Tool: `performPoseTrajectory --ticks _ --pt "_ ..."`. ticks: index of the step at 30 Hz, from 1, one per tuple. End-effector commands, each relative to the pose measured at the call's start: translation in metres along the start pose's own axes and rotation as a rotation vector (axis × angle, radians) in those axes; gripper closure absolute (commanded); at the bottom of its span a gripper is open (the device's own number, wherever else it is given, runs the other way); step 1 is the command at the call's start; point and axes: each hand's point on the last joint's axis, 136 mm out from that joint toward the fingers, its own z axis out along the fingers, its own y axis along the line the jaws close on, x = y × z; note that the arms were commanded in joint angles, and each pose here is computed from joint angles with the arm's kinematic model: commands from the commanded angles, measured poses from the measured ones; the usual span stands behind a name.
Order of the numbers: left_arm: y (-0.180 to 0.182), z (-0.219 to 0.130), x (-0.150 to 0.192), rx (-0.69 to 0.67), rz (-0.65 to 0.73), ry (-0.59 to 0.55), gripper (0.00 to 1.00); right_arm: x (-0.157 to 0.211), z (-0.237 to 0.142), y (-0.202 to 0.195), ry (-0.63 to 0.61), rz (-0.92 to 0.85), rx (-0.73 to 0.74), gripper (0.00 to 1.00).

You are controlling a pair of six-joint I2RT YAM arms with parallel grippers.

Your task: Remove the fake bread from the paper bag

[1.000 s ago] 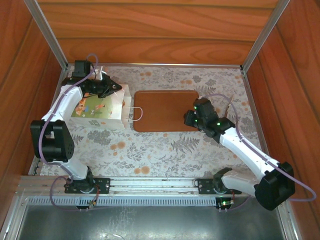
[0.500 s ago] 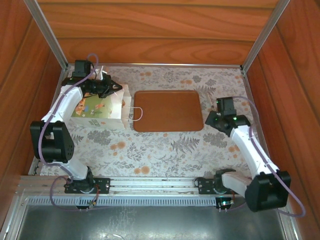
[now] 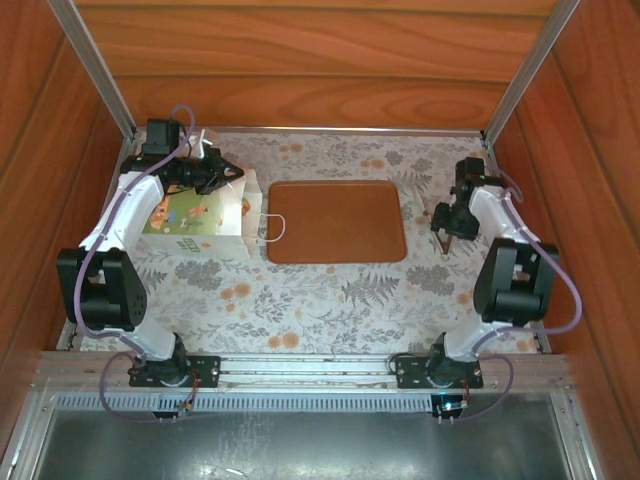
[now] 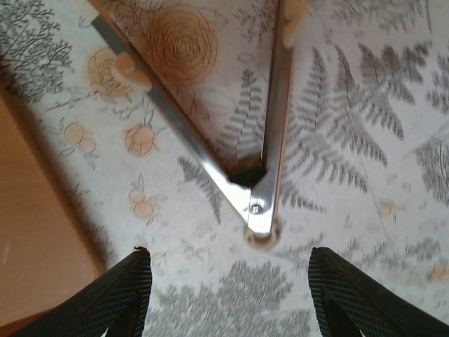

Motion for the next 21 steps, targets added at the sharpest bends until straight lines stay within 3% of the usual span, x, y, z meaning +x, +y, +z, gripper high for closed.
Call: performPoseTrajectory --ticks 1,3,5,21 --pt "-0.015 -0.009 0.000 0.019 0.058 -0.023 1.00 0.004 0.013 -0.006 0.115 -0.088 0.001 0.35" --pt "-0.016 -0.010 0.000 0.020 0.062 -0.025 1.00 0.002 0.021 -0.008 0.160 -0.098 0.005 0.35" --pt "-0.017 -0.011 0.000 0.021 0.068 -0.027 1.00 0.001 0.026 -0.013 0.195 -0.099 0.016 0.22" --pt "-0.026 -0.016 -0.004 0.032 0.090 -0.043 1.00 -0.012 0.055 -0.011 0.241 -0.227 -0.027 0.19"
